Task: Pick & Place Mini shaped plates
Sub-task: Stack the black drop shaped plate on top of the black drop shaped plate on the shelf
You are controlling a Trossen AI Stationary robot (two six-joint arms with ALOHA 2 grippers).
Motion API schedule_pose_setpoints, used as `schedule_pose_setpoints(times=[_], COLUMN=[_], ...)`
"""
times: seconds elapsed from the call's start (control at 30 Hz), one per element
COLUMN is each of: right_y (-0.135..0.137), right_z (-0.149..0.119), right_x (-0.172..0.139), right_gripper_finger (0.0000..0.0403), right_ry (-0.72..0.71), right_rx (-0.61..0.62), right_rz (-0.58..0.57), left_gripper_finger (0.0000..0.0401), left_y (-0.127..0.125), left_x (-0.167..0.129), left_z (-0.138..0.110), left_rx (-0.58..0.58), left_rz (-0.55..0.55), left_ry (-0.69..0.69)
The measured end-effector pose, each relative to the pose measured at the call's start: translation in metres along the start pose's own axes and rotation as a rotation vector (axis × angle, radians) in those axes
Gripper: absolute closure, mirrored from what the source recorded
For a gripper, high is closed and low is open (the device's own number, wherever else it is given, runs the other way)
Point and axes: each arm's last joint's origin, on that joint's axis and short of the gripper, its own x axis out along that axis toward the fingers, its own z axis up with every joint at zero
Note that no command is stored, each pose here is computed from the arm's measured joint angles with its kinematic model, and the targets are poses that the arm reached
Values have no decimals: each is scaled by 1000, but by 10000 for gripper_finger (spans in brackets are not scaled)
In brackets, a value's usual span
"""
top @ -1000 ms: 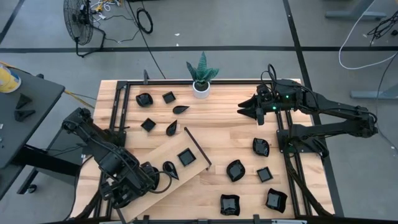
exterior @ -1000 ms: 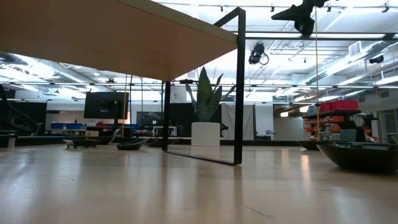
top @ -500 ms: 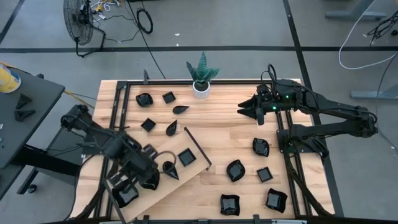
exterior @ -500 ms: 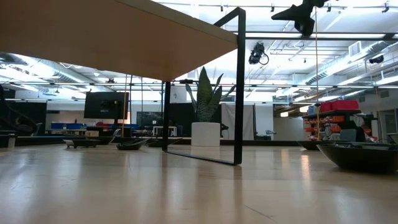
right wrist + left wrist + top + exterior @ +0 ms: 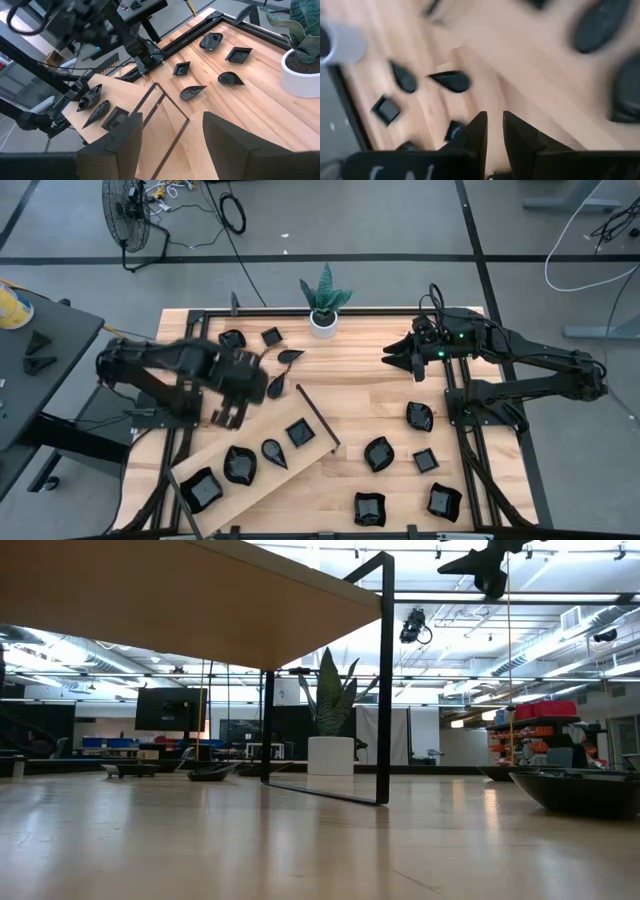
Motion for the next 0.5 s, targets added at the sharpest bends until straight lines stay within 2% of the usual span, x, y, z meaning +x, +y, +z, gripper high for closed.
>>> schedule_pose_setpoints(times=[0.17, 0.3, 0.5], right_y=[0, 0, 0], right_z=[0, 0, 0], right_x=[0, 0, 0], right_gripper_finger=[193, 193, 193], right_ry=[0, 0, 0], right_rx=[-2, -3, -3], right_rz=[0, 0, 0], left_gripper_finger=[334, 334, 334], left_y=[41, 69, 97], left_x=[5, 7, 11], left_z=[-4, -8, -22], left_rx=[-216, -326, -445], left_rz=[63, 105, 126], left_ry=[-25, -70, -48])
